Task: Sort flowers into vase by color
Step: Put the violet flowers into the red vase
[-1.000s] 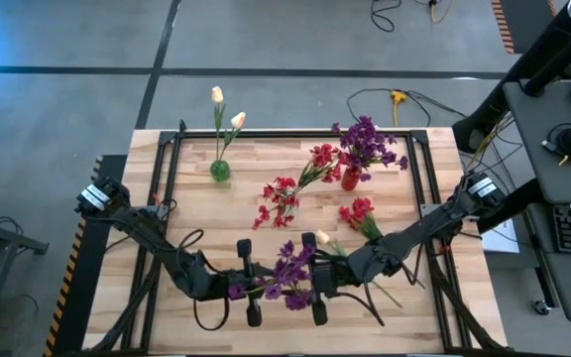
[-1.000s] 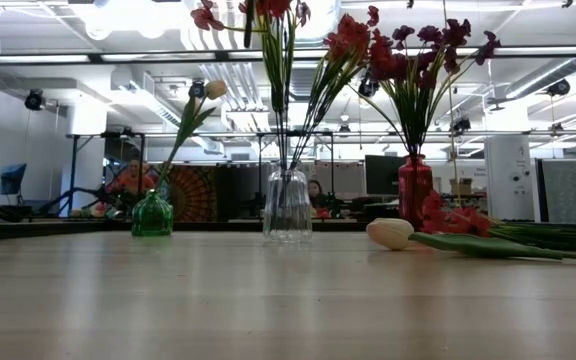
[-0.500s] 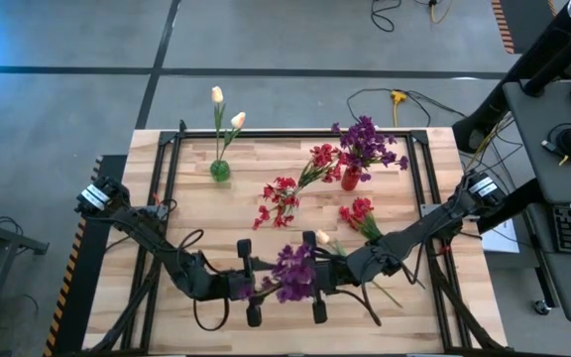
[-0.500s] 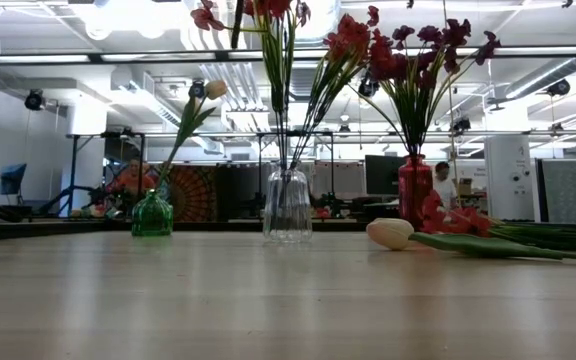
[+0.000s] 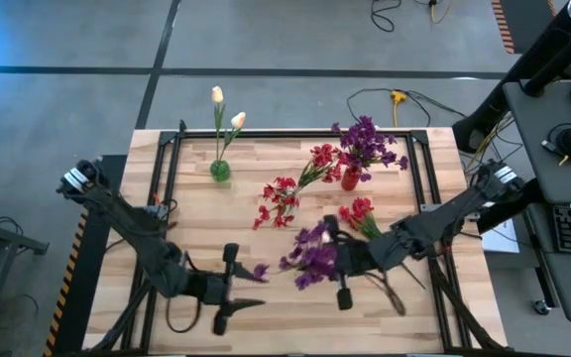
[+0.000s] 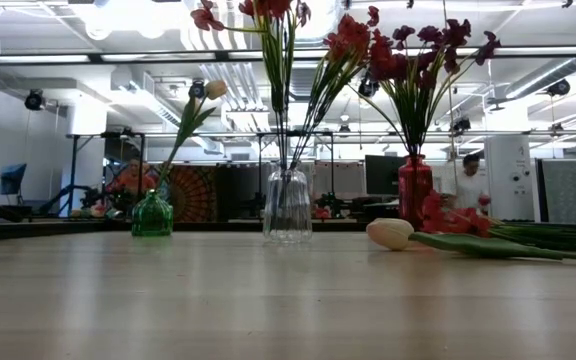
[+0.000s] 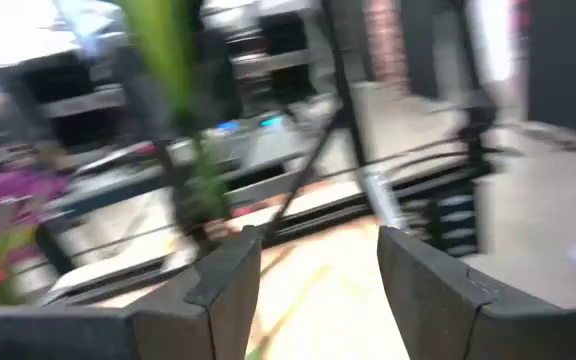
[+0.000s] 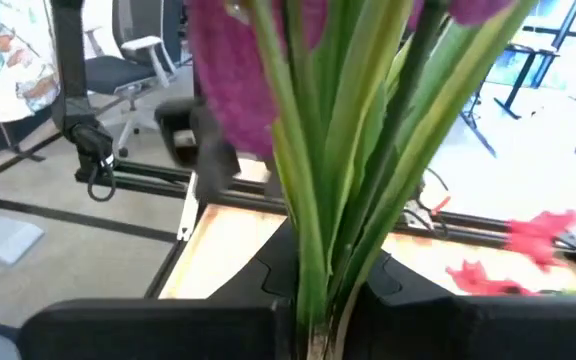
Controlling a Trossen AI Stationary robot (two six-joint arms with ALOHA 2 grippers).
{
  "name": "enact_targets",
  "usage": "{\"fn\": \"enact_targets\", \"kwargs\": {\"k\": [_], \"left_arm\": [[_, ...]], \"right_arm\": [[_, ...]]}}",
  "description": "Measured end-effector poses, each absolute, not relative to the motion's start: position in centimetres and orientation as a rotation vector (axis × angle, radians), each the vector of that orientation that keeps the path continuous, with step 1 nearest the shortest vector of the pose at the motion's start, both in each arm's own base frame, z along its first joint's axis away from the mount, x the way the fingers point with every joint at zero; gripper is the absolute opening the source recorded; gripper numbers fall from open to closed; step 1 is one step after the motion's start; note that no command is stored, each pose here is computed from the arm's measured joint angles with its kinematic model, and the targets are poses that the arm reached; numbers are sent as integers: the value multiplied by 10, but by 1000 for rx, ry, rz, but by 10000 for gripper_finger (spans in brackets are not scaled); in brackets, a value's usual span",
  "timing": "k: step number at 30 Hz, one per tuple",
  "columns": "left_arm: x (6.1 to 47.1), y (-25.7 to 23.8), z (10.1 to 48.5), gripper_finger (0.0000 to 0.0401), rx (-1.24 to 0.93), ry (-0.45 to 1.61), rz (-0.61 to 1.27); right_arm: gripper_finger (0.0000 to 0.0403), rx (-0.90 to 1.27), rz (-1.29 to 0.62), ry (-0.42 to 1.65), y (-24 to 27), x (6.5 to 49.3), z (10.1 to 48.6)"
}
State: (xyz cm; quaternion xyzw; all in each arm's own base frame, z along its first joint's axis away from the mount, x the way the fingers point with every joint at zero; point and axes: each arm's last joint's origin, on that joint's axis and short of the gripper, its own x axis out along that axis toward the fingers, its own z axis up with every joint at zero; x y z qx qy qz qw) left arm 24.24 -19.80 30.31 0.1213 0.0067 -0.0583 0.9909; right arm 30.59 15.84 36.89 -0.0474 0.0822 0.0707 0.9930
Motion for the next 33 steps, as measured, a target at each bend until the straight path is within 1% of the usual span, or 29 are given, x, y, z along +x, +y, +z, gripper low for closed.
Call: {"fn": "enact_targets", "kwargs": {"k": [2, 5, 12, 18, 23, 30, 33], "left_arm": [[235, -194, 310, 174, 247, 7, -222], [225, -187, 319, 162, 283, 1, -275], [204, -168, 337, 145, 389, 3, -270], [190, -150, 344, 142, 427, 56, -171], [180, -138, 330, 142, 452, 54, -163], [163, -114, 308, 142, 402, -111, -88], [153, -105, 301, 142, 394, -133, -48]], "right_arm": [[29, -96, 135, 165, 152, 294, 376], [29, -97, 68, 155, 141, 279, 382], [28, -128, -155, 176, 121, 253, 366], [28, -111, -378, 186, 108, 240, 341], [28, -78, -485, 144, 102, 233, 328], [28, -80, -553, 109, 95, 223, 319], [28, -85, -593, 104, 92, 218, 319]]}}
